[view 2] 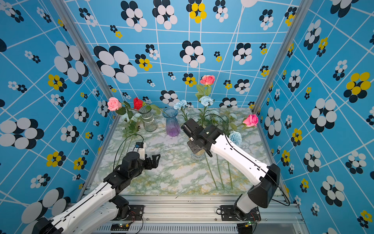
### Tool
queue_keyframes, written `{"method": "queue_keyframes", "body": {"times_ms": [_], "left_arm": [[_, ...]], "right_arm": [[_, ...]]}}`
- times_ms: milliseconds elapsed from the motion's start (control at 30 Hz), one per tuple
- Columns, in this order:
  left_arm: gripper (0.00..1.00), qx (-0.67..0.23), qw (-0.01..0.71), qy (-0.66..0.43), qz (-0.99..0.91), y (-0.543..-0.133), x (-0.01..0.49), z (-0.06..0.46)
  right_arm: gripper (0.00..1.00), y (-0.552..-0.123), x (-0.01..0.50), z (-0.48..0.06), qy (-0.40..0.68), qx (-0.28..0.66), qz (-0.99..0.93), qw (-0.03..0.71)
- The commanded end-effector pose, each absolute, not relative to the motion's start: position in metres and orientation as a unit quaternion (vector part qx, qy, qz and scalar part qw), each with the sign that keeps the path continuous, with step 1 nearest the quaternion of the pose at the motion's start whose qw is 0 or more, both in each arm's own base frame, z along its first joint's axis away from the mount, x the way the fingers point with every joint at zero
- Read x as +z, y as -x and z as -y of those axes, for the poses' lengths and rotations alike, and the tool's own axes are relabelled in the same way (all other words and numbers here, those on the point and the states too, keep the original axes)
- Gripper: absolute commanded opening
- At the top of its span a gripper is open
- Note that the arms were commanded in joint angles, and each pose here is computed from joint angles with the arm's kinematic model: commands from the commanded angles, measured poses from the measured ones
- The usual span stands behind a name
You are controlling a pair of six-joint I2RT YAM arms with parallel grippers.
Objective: Pick out blue flowers from the vase
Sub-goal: Move the vase to the center of the board.
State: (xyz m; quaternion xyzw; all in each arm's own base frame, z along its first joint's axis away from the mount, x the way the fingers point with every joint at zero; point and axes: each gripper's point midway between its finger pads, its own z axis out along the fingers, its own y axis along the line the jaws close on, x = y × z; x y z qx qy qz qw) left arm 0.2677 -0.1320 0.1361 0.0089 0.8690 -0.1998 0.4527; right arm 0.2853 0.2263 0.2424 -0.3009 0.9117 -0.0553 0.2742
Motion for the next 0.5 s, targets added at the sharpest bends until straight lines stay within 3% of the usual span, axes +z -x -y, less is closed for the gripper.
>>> {"method": "queue_keyframes", "body": {"times_ms": [0,467], "left_arm": [[0.95,-0.204,0.451,-0.004,-0.869,-0.268,0.132,0.132],[0.95,-0.203,0.45,-0.004,-0.869,-0.269,0.132,0.131]], "right_arm": [[0.0,-0.319,0.312,-0.232,0.231,-0.053,-0.873,0.427],[0.0,-0.316,0.292,-0.276,0.275,-0.068,-0.862,0.421]]}}
